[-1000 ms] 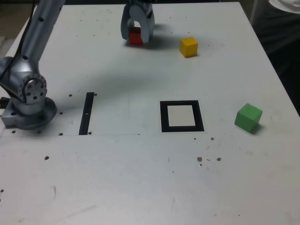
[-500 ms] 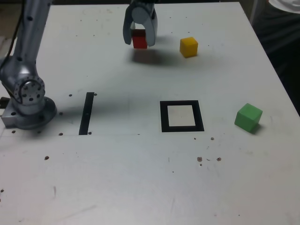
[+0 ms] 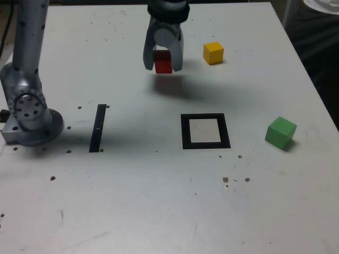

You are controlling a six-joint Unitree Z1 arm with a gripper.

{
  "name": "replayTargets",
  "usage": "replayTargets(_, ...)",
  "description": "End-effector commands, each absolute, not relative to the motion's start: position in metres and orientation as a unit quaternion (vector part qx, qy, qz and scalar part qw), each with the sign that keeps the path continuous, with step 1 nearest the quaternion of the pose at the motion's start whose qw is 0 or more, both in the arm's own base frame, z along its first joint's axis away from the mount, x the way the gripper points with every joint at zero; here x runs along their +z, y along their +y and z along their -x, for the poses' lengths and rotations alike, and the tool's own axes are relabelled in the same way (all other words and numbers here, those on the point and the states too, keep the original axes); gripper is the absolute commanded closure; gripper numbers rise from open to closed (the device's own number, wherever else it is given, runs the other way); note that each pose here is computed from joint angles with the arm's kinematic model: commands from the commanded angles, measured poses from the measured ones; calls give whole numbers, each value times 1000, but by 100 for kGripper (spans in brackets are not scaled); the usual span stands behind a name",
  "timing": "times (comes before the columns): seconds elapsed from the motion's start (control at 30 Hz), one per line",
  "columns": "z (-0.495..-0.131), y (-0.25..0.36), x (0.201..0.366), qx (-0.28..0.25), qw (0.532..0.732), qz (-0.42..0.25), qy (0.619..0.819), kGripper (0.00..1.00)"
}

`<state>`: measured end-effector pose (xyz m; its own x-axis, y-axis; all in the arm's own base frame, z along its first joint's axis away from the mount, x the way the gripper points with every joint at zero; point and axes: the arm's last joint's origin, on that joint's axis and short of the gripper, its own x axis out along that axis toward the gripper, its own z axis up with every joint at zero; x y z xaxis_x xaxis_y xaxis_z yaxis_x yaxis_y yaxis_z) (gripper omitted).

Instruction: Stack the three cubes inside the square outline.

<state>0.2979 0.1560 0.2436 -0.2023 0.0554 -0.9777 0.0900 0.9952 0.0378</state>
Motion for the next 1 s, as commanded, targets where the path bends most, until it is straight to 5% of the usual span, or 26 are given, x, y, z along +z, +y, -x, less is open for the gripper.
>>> replayTargets(0.0, -298, 143, 244, -8, 629, -42, 776, 62)
replayTargets(0.97, -335, 30, 251, -56, 648, -24, 759, 62)
